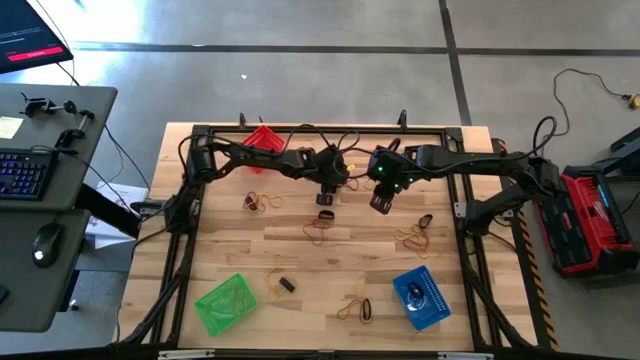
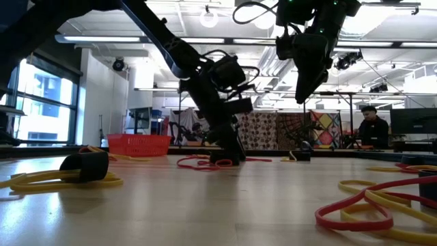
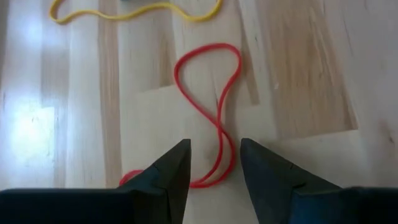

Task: Sort rubber bands into baskets
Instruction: Put the red rubber band into the red basket

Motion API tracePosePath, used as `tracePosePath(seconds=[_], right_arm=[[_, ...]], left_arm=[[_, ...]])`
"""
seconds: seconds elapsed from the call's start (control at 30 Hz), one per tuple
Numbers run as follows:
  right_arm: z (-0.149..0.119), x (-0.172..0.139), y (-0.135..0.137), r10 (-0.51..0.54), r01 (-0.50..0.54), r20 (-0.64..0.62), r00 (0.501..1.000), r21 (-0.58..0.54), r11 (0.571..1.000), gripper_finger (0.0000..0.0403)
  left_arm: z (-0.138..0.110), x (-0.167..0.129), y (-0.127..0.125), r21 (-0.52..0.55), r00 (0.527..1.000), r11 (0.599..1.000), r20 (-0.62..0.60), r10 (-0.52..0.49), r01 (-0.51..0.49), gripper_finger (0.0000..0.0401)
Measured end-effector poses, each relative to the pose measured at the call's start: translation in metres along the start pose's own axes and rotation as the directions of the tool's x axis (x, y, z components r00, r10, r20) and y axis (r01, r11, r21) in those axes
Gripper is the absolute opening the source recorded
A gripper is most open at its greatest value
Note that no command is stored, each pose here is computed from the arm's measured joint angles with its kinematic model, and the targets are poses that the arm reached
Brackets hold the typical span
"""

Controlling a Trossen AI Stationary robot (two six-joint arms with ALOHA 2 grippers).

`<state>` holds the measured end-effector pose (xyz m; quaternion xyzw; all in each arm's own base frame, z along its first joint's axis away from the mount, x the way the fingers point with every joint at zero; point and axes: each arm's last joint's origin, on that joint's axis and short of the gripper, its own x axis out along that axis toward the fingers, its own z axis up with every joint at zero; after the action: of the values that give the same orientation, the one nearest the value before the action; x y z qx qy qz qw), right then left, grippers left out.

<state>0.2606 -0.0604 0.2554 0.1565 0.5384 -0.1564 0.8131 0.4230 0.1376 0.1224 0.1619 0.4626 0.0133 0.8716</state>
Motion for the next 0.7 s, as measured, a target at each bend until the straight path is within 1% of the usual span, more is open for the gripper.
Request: tracePosePath(seconds=[0.17, 0.27, 0.5, 0.7], right_arm=[[-0.0001, 0.0000, 0.0001, 0.003, -0.003, -0.001, 1.000, 0.000, 1.000, 0.0110], [-0.0001, 0.0000, 0.0001, 0.003, -0.003, -0.001, 1.000, 0.000, 1.000, 0.0110], [-0.0001, 0.0000, 0.0001, 0.003, -0.003, -0.001, 1.000, 0.000, 1.000, 0.0110], [-0.0001, 0.0000, 0.0001, 0.004, -0.004, -0.002, 1.000, 0.000, 1.000, 0.0110]], left_arm=[[0.0005, -0.0006, 0.0003, 0.001, 1.000, 1.000, 0.000, 0.001, -0.001, 0.0134], [0.0006, -0.0006, 0.0006, 0.002, 1.000, 1.000, 0.002, 0.004, -0.004, 0.0125], [-0.0003, -0.0006, 0.0002, 0.031, 1.000, 0.999, -0.010, 0.006, -0.005, 0.0079], [-0.0023, -0.0008, -0.0018, 0.086, 0.999, 0.996, -0.035, -0.010, 0.013, 0.0039]])
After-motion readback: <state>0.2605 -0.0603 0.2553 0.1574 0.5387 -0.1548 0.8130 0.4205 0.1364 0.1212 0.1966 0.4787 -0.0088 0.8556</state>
